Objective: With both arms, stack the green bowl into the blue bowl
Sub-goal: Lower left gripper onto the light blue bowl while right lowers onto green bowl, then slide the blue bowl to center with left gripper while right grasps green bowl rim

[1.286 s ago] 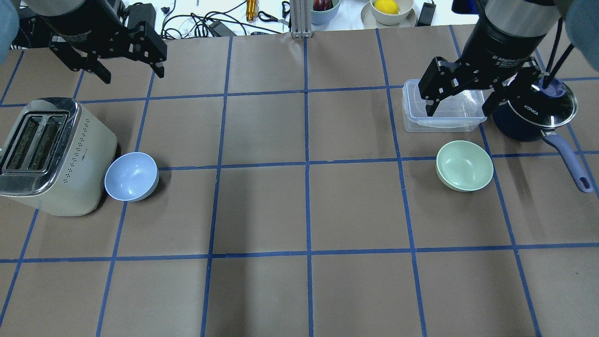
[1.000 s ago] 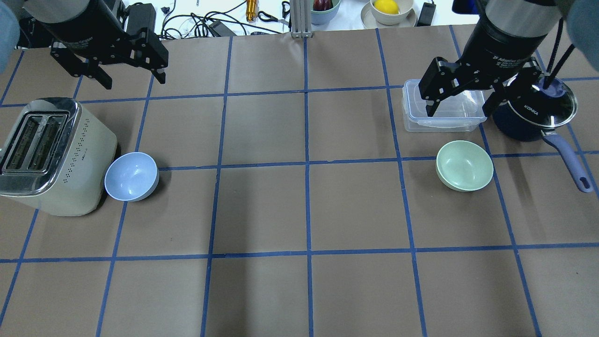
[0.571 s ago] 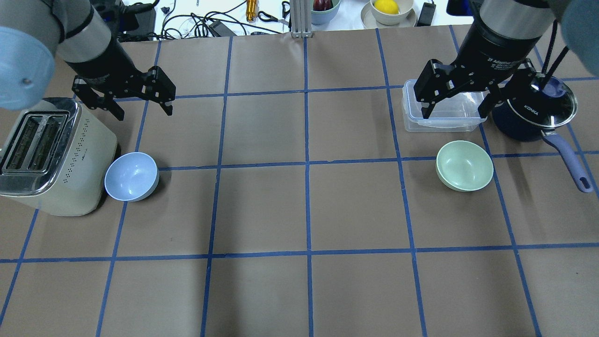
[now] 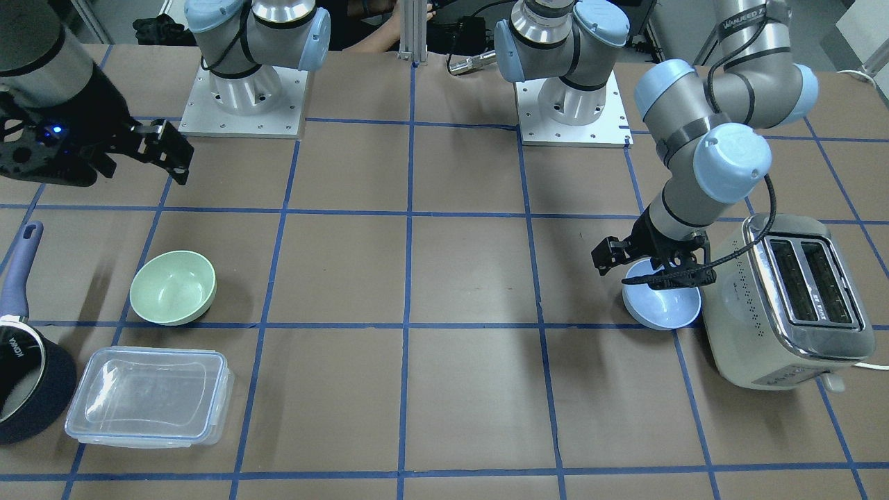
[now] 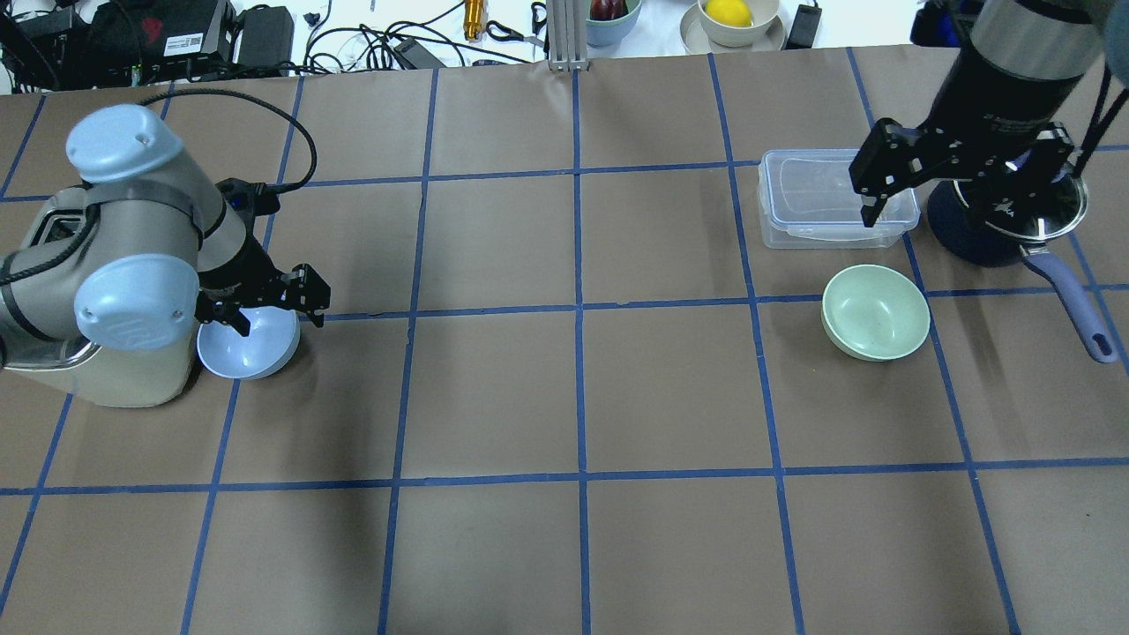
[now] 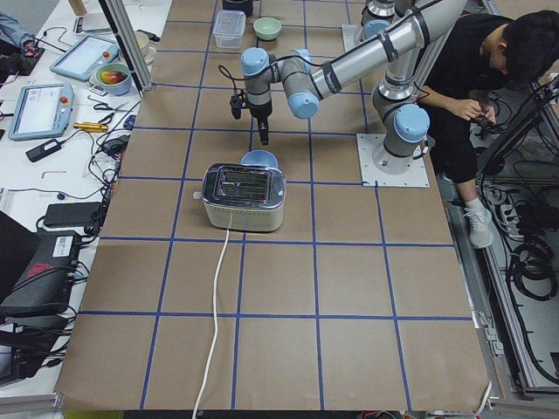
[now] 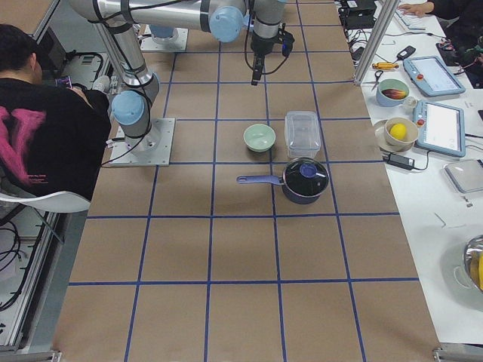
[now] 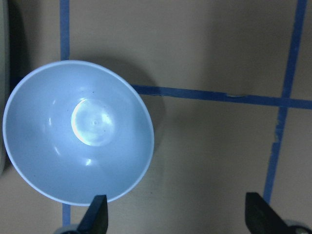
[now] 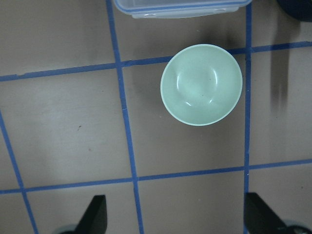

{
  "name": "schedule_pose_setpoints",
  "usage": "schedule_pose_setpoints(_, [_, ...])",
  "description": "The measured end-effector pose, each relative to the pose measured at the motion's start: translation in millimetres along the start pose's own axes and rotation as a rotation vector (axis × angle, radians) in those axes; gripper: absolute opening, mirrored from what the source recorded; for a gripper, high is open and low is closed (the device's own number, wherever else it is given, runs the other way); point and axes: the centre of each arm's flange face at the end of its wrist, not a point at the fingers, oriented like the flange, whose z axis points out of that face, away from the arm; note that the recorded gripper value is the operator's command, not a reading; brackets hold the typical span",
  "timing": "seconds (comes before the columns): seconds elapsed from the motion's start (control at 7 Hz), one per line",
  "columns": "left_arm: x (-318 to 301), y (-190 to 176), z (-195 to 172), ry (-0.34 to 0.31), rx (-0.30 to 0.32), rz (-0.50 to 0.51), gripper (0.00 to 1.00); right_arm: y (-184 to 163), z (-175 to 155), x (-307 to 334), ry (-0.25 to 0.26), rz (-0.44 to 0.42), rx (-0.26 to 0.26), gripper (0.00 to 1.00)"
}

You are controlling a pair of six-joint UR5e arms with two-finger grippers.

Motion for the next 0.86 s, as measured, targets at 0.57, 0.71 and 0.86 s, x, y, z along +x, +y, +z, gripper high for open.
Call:
schedule_pose_setpoints(0.57, [-3.2, -17.9, 56.5, -0.038, -0.019, 0.032, 0.0, -49.6, 136.4, 93.0, -0.01, -0.065, 0.047, 1.0])
schedule_pose_setpoints(0.71, [-0.1, -19.4, 56.1, -0.042, -0.011, 0.042, 0.0, -53.6, 162.7, 99.7, -0.007, -0.067, 0.058, 1.0])
schedule_pose_setpoints(0.86, [3.1, -20.1, 50.0, -0.047, 0.005, 0.05, 0.0, -56.0, 181.2, 102.2, -0.009, -0.068, 0.053, 1.0])
